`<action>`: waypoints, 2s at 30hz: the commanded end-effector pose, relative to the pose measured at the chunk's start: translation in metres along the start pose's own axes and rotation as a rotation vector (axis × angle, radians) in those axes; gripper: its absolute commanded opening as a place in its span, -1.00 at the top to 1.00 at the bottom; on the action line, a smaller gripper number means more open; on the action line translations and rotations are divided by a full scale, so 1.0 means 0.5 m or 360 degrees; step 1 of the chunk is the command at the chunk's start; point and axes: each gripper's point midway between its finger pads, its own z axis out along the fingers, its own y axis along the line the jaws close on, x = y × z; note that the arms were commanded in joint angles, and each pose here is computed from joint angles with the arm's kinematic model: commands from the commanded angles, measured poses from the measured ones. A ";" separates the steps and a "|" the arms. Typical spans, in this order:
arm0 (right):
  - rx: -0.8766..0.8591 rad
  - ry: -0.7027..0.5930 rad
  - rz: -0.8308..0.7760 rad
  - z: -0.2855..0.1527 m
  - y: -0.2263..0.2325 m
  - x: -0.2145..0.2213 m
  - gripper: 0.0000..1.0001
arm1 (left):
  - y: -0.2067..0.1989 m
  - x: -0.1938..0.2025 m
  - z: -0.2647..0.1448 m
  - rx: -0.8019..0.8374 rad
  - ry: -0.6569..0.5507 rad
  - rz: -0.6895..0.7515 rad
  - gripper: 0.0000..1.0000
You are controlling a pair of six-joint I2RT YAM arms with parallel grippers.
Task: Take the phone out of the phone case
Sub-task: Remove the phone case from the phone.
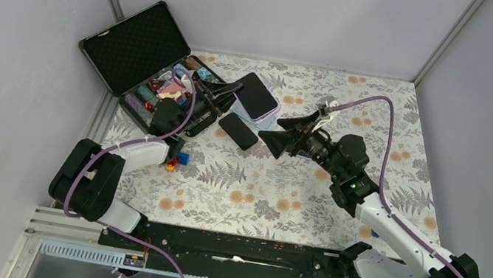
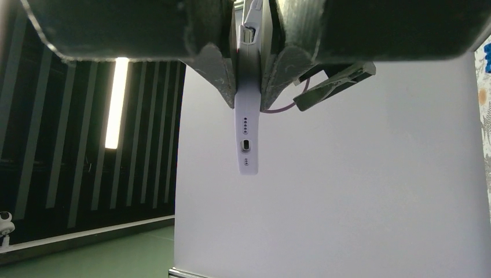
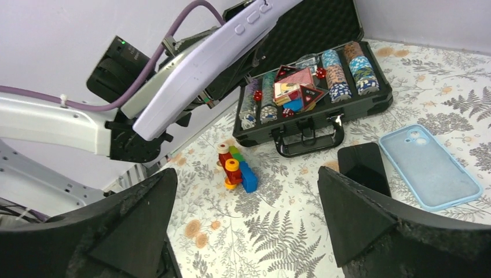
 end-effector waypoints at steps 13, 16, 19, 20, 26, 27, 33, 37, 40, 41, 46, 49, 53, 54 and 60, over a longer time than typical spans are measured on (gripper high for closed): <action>-0.0180 -0.0486 0.0431 -0.036 0.063 -0.207 -0.82 | -0.122 0.065 -0.022 0.0291 0.0158 0.0196 1.00; -0.0230 -0.0539 0.0545 -0.031 0.066 -0.231 -0.65 | -0.124 0.068 -0.024 0.0298 0.0166 0.0201 1.00; -0.0249 -0.0528 0.0601 -0.018 0.065 -0.239 -0.26 | -0.131 0.071 -0.026 0.0312 0.0170 0.0200 1.00; -0.0263 -0.0516 0.0608 -0.014 0.067 -0.238 -0.16 | -0.133 0.073 -0.026 0.0319 0.0173 0.0202 1.00; -0.0266 -0.0448 0.0640 -0.005 0.059 -0.210 -0.06 | -0.152 0.085 -0.030 0.0356 0.0196 0.0212 1.00; -0.0281 -0.0458 0.0637 -0.008 0.063 -0.211 -0.22 | -0.153 0.085 -0.029 0.0354 0.0192 0.0219 1.00; -0.0383 -0.0494 0.0699 -0.022 0.089 -0.228 -0.64 | -0.148 0.080 -0.027 0.0343 0.0179 0.0221 1.00; -0.0433 -0.0465 0.0756 -0.016 0.097 -0.227 -0.39 | -0.154 0.082 -0.026 0.0356 0.0181 0.0220 1.00; -0.0472 -0.0446 0.0793 -0.012 0.100 -0.222 -0.20 | -0.162 0.084 -0.026 0.0372 0.0182 0.0223 1.00; -0.0489 -0.0444 0.0804 -0.011 0.102 -0.223 -0.18 | -0.164 0.086 -0.027 0.0377 0.0186 0.0227 1.00; -0.0533 -0.0416 0.0825 -0.006 0.106 -0.214 -0.12 | -0.169 0.087 -0.029 0.0395 0.0187 0.0225 1.00; -0.0531 -0.0403 0.0824 -0.006 0.105 -0.211 0.01 | -0.170 0.086 -0.029 0.0402 0.0183 0.0219 1.00; -0.0543 -0.0388 0.0828 -0.007 0.107 -0.205 0.15 | -0.192 0.094 -0.030 0.0460 0.0204 0.0172 1.00; -0.0541 -0.0394 0.0833 -0.007 0.104 -0.203 0.18 | -0.204 0.102 -0.031 0.0490 0.0228 0.0162 1.00; -0.0512 -0.0395 0.0873 0.003 0.087 -0.187 0.36 | -0.239 0.134 -0.040 0.0575 0.0334 0.0023 1.00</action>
